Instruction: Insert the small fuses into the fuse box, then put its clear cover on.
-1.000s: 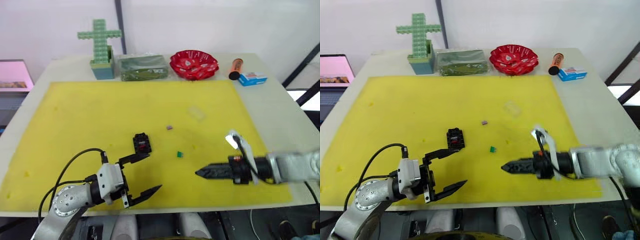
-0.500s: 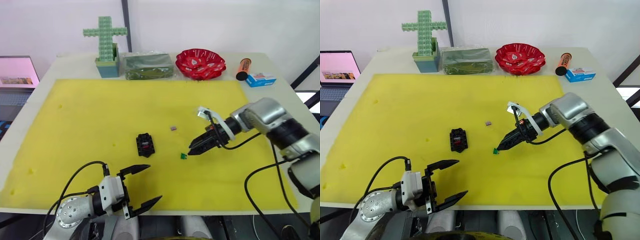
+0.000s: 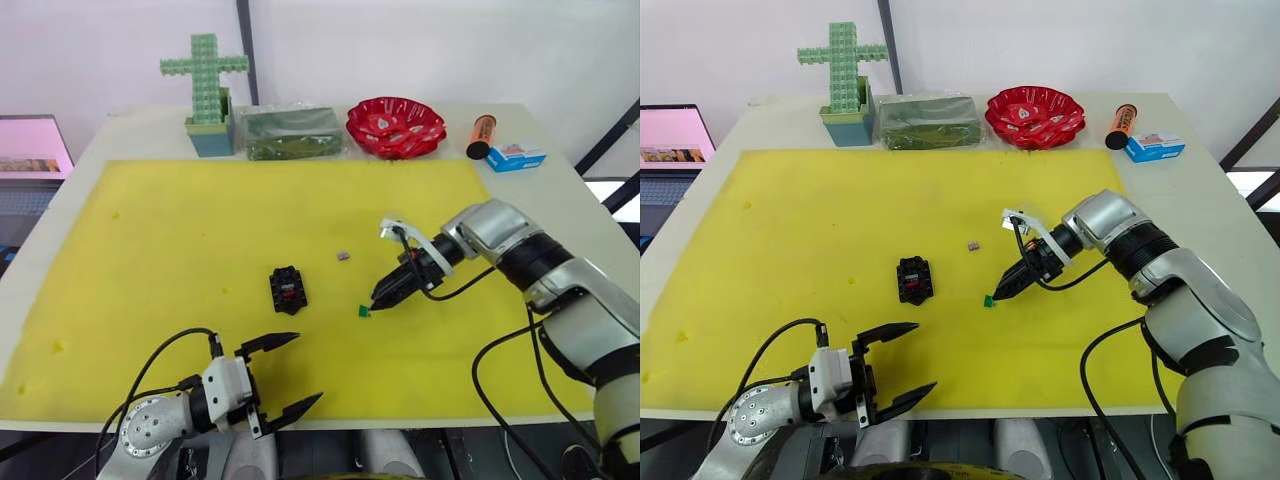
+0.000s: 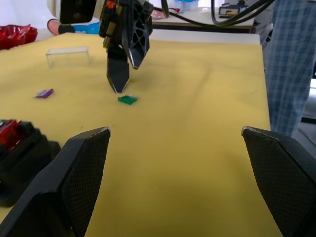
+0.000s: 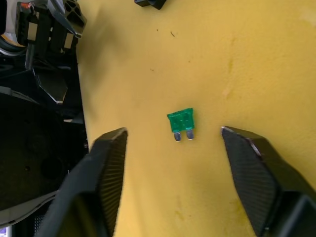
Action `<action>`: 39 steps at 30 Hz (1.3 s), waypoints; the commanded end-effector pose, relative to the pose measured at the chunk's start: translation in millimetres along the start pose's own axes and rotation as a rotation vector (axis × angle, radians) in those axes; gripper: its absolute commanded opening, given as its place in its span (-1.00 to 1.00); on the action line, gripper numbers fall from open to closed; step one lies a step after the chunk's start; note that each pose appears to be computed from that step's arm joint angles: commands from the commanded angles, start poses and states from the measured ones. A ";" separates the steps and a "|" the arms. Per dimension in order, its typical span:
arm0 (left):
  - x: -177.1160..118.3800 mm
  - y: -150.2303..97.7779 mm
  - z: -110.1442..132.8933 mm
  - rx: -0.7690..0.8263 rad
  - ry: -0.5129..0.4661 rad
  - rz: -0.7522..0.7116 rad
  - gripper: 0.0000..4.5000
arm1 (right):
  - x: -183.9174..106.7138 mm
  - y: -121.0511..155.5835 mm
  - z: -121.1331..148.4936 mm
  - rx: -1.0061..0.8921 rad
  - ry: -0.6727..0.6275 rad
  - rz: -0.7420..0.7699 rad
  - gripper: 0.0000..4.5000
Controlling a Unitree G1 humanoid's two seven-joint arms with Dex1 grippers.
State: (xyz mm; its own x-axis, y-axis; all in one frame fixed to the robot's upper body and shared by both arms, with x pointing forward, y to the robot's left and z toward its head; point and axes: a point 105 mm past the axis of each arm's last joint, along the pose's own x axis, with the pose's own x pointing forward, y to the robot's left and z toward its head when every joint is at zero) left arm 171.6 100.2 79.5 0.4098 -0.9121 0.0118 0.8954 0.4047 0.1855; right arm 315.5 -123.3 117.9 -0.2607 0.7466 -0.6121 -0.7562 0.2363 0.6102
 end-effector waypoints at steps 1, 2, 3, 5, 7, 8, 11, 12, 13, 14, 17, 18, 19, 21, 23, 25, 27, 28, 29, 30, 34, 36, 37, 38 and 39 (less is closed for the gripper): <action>-6.4 1.2 7.0 0.028 -0.031 0.005 1.00 | 0.4 4.4 6.9 -0.036 0.012 0.008 0.05; -7.2 1.5 6.7 0.028 -0.031 0.006 1.00 | 1.1 5.2 6.3 -0.039 0.016 0.013 0.05; -8.1 1.9 6.2 0.028 -0.031 0.007 1.00 | 1.7 5.8 5.8 -0.041 0.019 0.016 0.05; -10.2 3.8 4.0 0.026 -0.030 0.009 1.00 | 2.9 7.7 6.3 -0.039 0.019 0.026 0.05; -12.5 7.8 -1.2 0.023 -0.025 0.013 1.00 | 4.7 8.5 6.5 -0.037 0.019 0.034 0.05; -13.0 11.3 -5.2 0.022 -0.023 0.015 1.00 | 6.0 9.0 5.5 -0.038 0.024 0.039 0.05; -17.5 12.2 -13.8 0.018 -0.020 0.015 1.00 | 9.1 8.1 3.3 -0.037 0.039 0.040 0.05; -19.0 11.5 -15.7 0.018 -0.020 0.014 1.00 | 9.7 7.8 2.6 -0.037 0.043 0.040 0.05; -19.8 12.6 -18.2 0.018 -0.020 0.014 1.00 | 10.4 7.3 1.9 -0.036 0.047 0.039 0.05; -19.7 14.1 -19.8 0.019 -0.021 0.014 1.00 | 11.0 7.1 1.2 -0.034 0.051 0.039 0.05; -17.1 16.3 -20.9 0.022 -0.027 0.013 1.00 | 13.2 5.8 -0.9 -0.029 0.063 0.038 0.05; -15.6 16.2 -20.2 0.023 -0.030 0.012 1.00 | 14.0 5.2 -1.6 -0.027 0.067 0.037 0.05; -13.7 15.4 -18.9 0.024 -0.033 0.010 1.00 | 14.9 4.5 -2.0 -0.026 0.068 0.037 0.05; -8.7 10.5 -13.7 0.028 -0.042 0.006 1.00 | 17.2 1.8 -2.8 -0.023 0.073 0.032 0.05; -4.3 4.7 -8.5 0.033 -0.049 0.002 1.00 | 18.8 -0.8 -3.0 -0.023 0.074 0.026 -0.10; -1.4 -2.7 -0.2 0.040 -0.054 -0.001 1.00 | 18.7 -2.9 -2.6 -0.025 0.074 0.018 -0.35; -0.2 -7.5 5.2 0.042 -0.054 0.000 1.00 | 17.9 -5.3 -1.8 -0.018 0.069 0.006 -0.67; -1.0 -9.0 7.0 0.042 -0.052 0.002 1.00 | 17.5 -6.2 -1.7 -0.015 0.067 0.003 -0.81; -2.9 -10.3 9.1 0.043 -0.050 0.004 1.00 | 17.2 -7.0 -1.9 -0.015 0.066 0.000 -0.97; -4.7 -11.3 11.3 0.042 -0.049 0.006 1.00 | 16.6 -7.7 -2.5 -0.011 0.064 -0.003 -0.99; -5.0 -15.4 20.0 0.040 -0.051 0.004 1.00 | 13.8 -8.3 -6.1 0.003 0.056 -0.007 -0.99; -3.2 -18.4 24.0 0.040 -0.053 0.002 1.00 | 10.0 -5.5 -6.8 0.025 0.034 -0.001 -0.99; -2.0 -19.6 25.9 0.040 -0.054 0.003 1.00 | 7.1 -3.0 -6.9 0.039 0.018 0.004 -0.99; -0.7 -20.5 28.0 0.040 -0.055 0.003 1.00 | 3.9 0.4 -6.4 0.059 -0.004 0.011 -0.99; 1.1 -20.6 30.9 0.040 -0.057 0.005 1.00 | -0.2 6.9 -5.3 0.093 -0.036 0.028 -0.99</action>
State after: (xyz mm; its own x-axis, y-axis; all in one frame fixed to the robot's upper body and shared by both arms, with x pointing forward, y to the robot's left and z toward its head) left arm 150.6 93.6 96.1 0.4108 -0.9105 0.0465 0.8883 0.4113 0.2044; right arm 308.5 -124.5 105.6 -0.2781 0.7374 -0.6156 -0.7101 0.2738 0.6487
